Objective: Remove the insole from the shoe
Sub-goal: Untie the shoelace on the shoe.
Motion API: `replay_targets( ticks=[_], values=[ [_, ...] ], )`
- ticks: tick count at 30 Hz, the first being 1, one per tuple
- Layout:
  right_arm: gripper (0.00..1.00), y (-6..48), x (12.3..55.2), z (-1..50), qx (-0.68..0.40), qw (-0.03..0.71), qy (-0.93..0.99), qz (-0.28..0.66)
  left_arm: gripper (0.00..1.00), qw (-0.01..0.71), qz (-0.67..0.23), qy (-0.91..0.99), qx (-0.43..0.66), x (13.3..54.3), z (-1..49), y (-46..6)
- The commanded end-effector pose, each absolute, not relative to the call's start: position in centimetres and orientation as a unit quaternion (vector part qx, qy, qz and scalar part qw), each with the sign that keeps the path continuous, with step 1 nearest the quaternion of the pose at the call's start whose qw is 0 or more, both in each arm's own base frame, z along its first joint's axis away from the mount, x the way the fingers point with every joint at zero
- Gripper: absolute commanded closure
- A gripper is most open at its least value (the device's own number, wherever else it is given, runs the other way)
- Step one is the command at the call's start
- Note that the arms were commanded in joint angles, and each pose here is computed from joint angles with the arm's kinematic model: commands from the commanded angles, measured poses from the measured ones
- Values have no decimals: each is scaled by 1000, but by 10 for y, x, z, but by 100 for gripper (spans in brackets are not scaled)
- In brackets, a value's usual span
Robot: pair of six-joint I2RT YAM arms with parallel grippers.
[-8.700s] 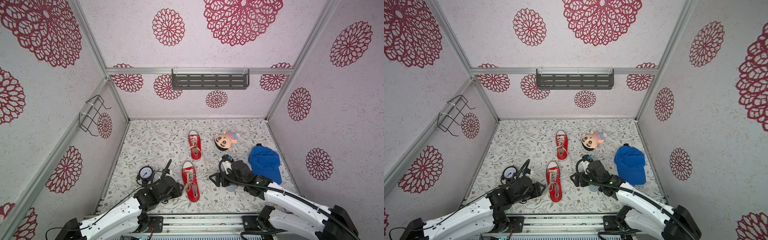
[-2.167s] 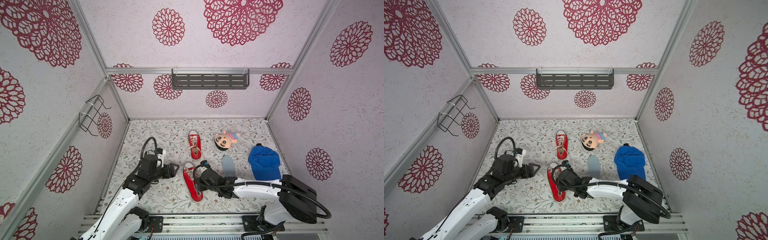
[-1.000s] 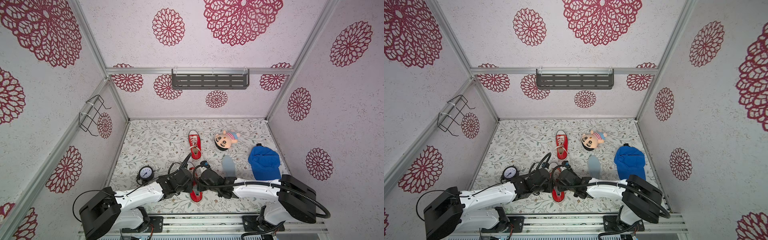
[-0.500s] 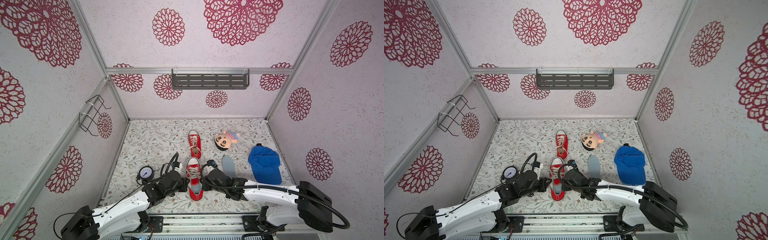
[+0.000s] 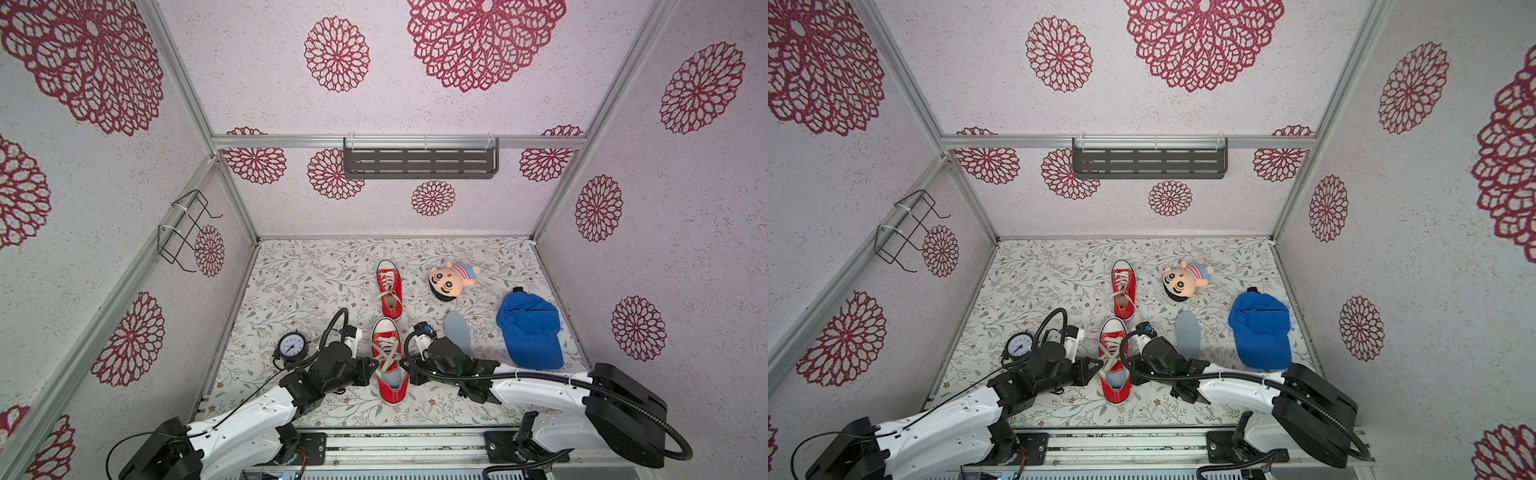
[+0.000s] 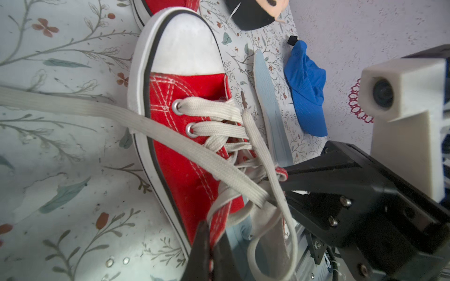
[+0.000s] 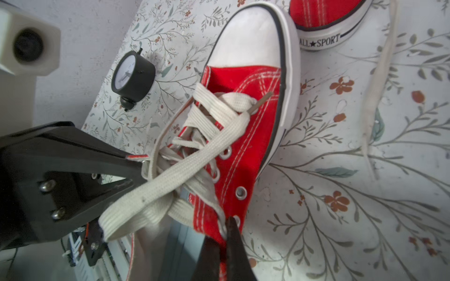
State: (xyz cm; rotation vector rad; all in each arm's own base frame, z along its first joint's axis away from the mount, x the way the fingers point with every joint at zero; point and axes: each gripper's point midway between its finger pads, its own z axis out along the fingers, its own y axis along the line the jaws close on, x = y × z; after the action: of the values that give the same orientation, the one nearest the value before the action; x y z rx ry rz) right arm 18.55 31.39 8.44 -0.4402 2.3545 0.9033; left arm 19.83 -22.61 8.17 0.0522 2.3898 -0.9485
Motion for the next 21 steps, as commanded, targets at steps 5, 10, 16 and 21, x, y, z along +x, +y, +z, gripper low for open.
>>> replay_targets(
  ticks=[5,10,16,21],
  values=[
    [53,293,195,70,-236,325,885,236,100,316,-344,884,17,221,92,-240],
    [32,305,184,67,-295,337,871,204,100,317,-361,877,14,224,99,-254],
    [26,311,194,76,-290,381,860,175,100,320,-359,877,16,223,103,-257],
    [26,326,197,90,-296,398,844,202,100,316,-357,879,16,221,101,-256]
  ],
)
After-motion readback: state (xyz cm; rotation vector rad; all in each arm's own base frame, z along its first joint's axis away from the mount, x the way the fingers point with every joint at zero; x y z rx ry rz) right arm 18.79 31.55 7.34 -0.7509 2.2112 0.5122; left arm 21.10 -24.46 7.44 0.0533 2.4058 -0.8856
